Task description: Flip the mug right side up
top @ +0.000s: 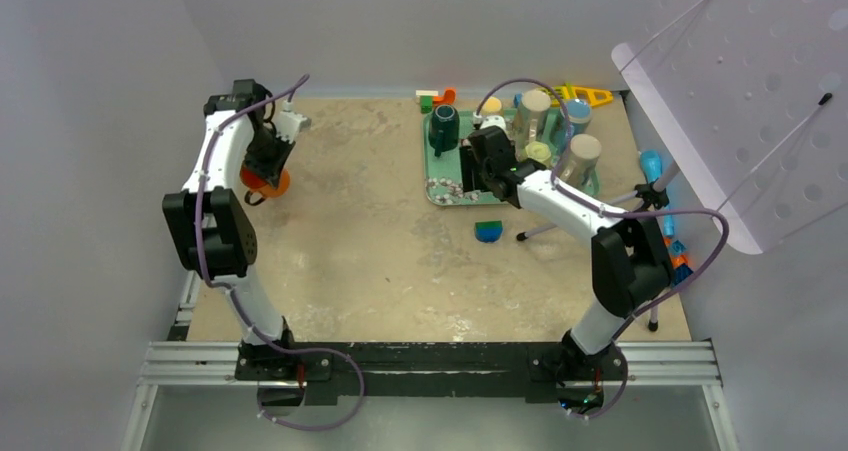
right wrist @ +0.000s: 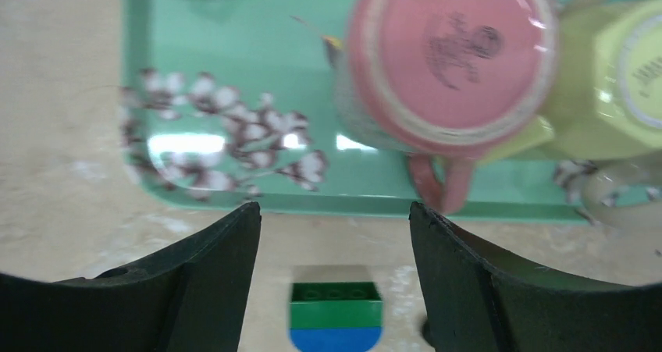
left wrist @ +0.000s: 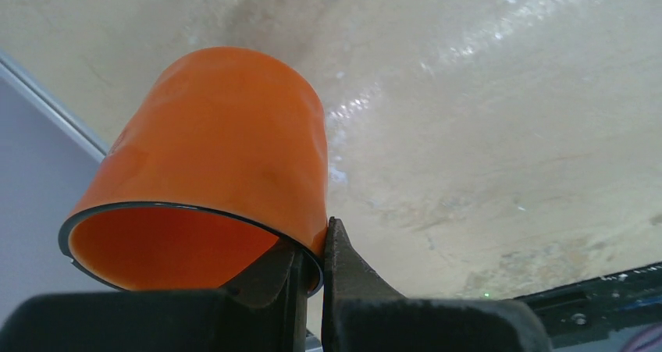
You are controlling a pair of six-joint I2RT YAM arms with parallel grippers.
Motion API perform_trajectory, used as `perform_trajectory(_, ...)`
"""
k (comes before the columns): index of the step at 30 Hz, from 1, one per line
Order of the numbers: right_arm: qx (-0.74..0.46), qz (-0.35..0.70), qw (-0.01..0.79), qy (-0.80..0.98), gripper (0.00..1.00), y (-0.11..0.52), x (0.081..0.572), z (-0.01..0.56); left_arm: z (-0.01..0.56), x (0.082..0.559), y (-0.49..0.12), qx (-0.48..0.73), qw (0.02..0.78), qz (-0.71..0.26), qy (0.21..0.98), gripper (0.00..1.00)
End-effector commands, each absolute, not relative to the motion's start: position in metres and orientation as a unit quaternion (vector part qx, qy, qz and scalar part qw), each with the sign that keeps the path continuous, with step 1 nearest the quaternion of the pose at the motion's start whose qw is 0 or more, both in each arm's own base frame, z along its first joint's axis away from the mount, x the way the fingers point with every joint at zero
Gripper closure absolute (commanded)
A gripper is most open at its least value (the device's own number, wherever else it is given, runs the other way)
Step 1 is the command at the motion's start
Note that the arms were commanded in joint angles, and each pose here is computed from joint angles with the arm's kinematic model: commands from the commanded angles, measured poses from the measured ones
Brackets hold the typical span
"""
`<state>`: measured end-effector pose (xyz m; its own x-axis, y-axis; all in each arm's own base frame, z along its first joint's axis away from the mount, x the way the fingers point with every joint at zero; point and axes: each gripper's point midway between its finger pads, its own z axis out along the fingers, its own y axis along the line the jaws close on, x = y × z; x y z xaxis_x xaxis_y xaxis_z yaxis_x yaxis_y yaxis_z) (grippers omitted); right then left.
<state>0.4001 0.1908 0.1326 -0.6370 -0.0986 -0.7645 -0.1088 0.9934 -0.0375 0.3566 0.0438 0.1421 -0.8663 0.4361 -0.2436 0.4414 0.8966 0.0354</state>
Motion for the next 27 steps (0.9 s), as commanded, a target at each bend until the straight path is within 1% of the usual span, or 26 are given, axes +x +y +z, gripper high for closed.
perform_trajectory(1,-0.017,-0.040,0.431,0.901,0.27,0.135,0.412,0.135,0.157,0.391,0.068,0.262,0.126,0.048,0.956,1.00)
perform_trajectory(6,-0.021,-0.019,0.425,0.905,0.30,0.124,0.428,0.118,0.134,0.410,0.075,0.274,0.086,0.048,0.957,1.00)
perform_trajectory(9,-0.025,-0.027,0.415,0.909,0.35,0.120,0.435,0.108,0.121,0.414,0.076,0.278,0.068,0.041,0.957,1.00)
perform_trajectory(11,-0.028,-0.023,0.409,0.912,0.40,0.122,0.437,0.101,0.116,0.414,0.073,0.283,0.065,0.030,0.957,1.00)
perform_trajectory(14,-0.026,-0.023,0.403,0.915,0.56,0.120,0.437,0.095,0.113,0.416,0.069,0.289,0.074,0.021,0.954,0.86)
perform_trajectory(15,-0.027,-0.021,0.401,0.916,0.59,0.120,0.435,0.094,0.114,0.418,0.068,0.289,0.079,0.020,0.954,0.81)
perform_trajectory(16,-0.029,-0.018,0.399,0.916,0.59,0.120,0.434,0.093,0.115,0.420,0.068,0.287,0.085,0.021,0.954,0.75)
perform_trajectory(18,-0.031,-0.015,0.397,0.917,0.60,0.121,0.432,0.090,0.121,0.424,0.067,0.286,0.099,0.026,0.953,0.66)
perform_trajectory(21,-0.031,-0.017,0.391,0.920,0.59,0.121,0.432,0.082,0.137,0.427,0.065,0.280,0.125,0.029,0.951,0.52)
perform_trajectory(22,-0.030,-0.018,0.388,0.921,0.59,0.120,0.432,0.078,0.143,0.427,0.063,0.279,0.135,0.027,0.950,0.49)
perform_trajectory(23,-0.030,-0.019,0.383,0.923,0.61,0.120,0.432,0.074,0.151,0.425,0.061,0.276,0.145,0.025,0.950,0.47)
perform_trajectory(24,-0.028,-0.019,0.380,0.925,0.72,0.120,0.433,0.071,0.158,0.423,0.058,0.275,0.154,0.019,0.949,0.46)
perform_trajectory(26,-0.026,-0.021,0.371,0.928,0.99,0.120,0.433,0.067,0.175,0.417,0.050,0.275,0.177,0.008,0.945,0.45)
perform_trajectory(27,-0.025,-0.021,0.370,0.928,1.00,0.120,0.433,0.067,0.185,0.413,0.046,0.276,0.189,0.003,0.942,0.45)
